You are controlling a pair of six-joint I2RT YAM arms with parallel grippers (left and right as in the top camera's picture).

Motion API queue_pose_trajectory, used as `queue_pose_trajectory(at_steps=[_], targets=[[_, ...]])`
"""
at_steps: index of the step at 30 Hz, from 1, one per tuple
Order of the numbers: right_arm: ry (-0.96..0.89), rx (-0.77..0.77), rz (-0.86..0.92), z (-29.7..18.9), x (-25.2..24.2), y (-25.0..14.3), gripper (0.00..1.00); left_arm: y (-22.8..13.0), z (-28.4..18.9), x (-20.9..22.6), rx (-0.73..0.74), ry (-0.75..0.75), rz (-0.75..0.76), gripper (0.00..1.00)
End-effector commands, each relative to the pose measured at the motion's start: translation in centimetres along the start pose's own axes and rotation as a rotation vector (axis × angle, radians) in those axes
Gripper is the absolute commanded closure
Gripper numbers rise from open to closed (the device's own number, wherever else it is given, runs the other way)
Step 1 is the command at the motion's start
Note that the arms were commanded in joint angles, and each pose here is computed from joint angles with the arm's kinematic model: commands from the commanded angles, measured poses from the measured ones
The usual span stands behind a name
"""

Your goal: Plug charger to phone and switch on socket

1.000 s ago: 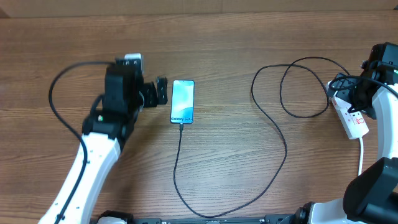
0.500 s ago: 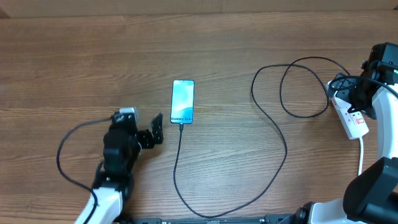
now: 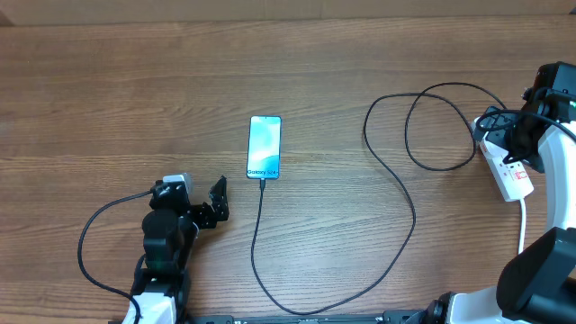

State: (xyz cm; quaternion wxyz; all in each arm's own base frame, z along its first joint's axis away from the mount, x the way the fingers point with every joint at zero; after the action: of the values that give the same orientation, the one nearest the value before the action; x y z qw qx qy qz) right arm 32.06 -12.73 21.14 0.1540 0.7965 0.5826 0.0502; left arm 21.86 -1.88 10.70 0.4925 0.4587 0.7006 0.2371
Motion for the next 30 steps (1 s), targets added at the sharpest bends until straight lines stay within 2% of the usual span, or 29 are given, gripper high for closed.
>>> queue_pose_trajectory(at_steps=[1, 27, 30], targets=[[-0.009, 0.000, -0.001, 0.0, -0.1, -0.1, 0.00, -0.3, -0.5, 0.4, -0.017, -0.005, 0.004, 0.00], [-0.009, 0.000, -0.001, 0.0, -0.1, -0.1, 0.00, -1.4, -3.6, 0.8, 0.016, 0.013, -0.011, 0.00], [-0.009, 0.000, -0.001, 0.0, -0.1, -0.1, 0.00, -0.9, -4.5, 0.6, -0.035, 0.003, 0.000, 0.00]])
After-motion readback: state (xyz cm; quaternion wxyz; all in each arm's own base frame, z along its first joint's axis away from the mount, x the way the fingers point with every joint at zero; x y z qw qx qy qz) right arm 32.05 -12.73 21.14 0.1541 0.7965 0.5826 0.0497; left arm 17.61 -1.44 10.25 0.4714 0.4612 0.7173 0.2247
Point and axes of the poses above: each gripper's point midway between its finger pads, its own z axis out along the fingers, its own x axis along the line the jaws close on, y = z × x, the point moved 8 cm from there along -z, back along the fingers, and after that the axes turned 15 degrees about -z, right-handed, at the moved point
